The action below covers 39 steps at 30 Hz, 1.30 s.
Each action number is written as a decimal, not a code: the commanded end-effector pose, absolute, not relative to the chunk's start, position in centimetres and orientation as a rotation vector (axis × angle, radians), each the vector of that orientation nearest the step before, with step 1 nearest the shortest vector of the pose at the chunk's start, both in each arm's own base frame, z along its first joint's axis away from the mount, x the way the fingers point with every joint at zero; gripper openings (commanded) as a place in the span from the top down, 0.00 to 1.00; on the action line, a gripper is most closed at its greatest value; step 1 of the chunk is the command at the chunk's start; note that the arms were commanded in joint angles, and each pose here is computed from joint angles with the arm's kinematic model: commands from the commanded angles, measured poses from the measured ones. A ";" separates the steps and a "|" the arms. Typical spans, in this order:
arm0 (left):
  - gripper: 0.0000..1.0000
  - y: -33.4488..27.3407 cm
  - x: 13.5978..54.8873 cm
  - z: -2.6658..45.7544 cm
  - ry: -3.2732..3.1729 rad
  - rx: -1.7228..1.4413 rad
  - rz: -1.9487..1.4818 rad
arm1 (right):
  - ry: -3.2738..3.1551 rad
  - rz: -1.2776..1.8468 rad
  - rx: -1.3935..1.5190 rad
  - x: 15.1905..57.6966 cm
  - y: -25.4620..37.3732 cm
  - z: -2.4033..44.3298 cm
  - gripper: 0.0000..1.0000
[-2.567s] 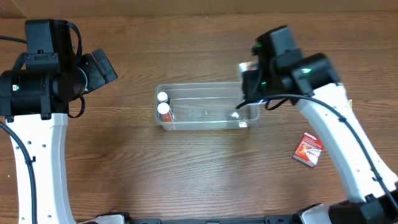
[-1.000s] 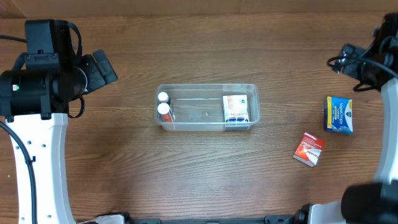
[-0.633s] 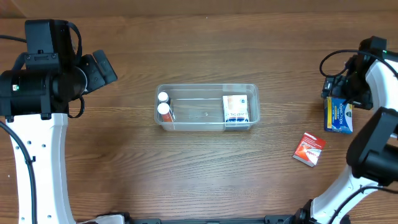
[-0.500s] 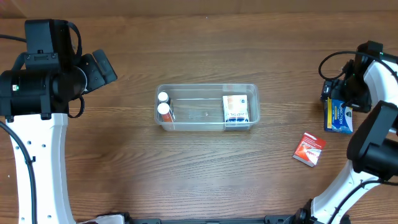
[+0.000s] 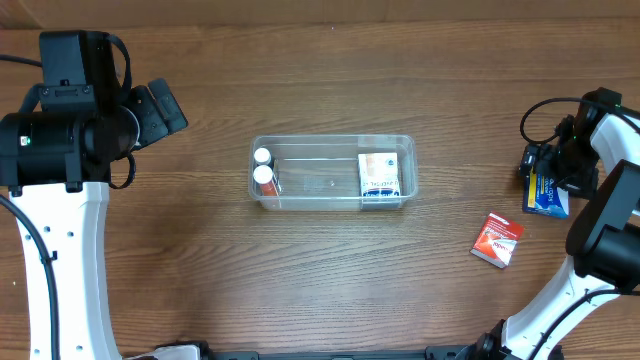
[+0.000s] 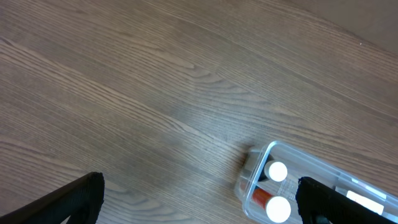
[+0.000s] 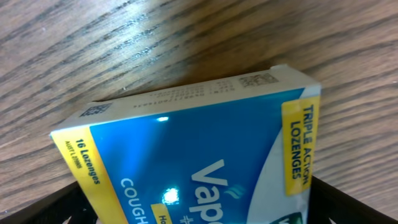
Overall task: Pack container
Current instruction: 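Move the right gripper to the blue VapoDrops box and grasp it, then place the VapoDrops box in the container's middle and release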
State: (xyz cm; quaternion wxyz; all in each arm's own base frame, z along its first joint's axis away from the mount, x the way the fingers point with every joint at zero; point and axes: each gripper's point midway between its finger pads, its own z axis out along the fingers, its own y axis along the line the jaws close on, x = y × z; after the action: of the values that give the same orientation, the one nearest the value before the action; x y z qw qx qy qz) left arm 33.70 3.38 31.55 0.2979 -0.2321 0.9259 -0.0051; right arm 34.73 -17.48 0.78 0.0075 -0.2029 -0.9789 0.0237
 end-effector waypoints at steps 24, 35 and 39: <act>0.00 3.8 33.9 31.8 2.451 -0.598 0.012 | -3.587 -0.198 -0.430 41.0 -5.2 22.3 0.37; 0.00 3.8 33.9 31.8 2.450 -0.597 0.011 | -3.609 -0.626 0.280 35.0 19.1 27.2 0.36; 0.00 3.8 33.8 31.7 2.458 -0.589 0.016 | -3.490 -0.565 0.271 34.8 21.9 22.4 0.36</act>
State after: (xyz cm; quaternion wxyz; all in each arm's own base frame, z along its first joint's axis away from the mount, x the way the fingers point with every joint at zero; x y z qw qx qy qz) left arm 33.89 3.40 31.68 0.3024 -0.2318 0.9246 -0.0059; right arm 34.60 20.77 25.89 -0.2440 0.0959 -0.9503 -0.1678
